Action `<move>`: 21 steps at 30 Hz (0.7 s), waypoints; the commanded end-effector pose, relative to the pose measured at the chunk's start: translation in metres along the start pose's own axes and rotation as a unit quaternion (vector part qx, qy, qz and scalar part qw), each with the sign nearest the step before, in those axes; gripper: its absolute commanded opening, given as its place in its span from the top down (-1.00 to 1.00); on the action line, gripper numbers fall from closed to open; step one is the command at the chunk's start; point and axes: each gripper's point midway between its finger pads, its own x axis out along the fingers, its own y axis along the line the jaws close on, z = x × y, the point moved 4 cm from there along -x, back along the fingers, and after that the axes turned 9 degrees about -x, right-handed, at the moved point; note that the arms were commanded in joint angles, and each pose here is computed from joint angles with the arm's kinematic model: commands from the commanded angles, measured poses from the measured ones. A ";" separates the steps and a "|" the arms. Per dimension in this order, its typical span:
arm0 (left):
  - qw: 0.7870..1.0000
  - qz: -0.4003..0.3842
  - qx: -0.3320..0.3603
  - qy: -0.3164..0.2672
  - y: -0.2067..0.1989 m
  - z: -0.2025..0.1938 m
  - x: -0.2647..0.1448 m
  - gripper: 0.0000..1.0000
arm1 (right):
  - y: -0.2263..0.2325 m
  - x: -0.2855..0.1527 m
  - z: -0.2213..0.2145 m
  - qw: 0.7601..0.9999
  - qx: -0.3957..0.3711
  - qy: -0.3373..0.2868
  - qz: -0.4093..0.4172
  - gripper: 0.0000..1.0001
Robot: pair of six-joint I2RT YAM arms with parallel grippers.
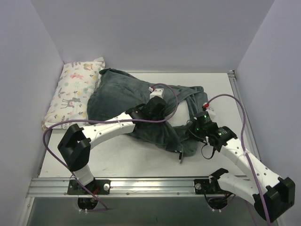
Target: Remove the pillowcase from the pillow
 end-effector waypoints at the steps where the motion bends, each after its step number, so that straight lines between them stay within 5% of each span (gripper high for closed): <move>1: 0.999 0.022 -0.023 -0.009 0.019 0.017 0.007 1.00 | -0.042 -0.002 -0.023 0.998 0.022 0.006 -0.062 1.00; 7: 0.996 0.058 -0.058 -0.029 0.065 0.061 0.009 1.00 | -0.101 0.002 -0.073 0.990 0.104 0.032 -0.092 1.00; 12: 0.993 0.077 -0.078 -0.039 0.094 0.081 0.003 1.00 | -0.101 0.020 -0.078 0.985 0.152 0.053 -0.068 1.00; 17: 0.997 0.043 -0.067 -0.011 0.083 0.073 0.004 1.00 | -0.097 0.067 -0.097 0.974 0.179 0.126 -0.062 1.00; 21: 1.000 0.028 -0.004 0.010 0.067 0.055 0.001 0.98 | -0.078 0.084 -0.088 0.978 0.186 0.090 0.019 1.00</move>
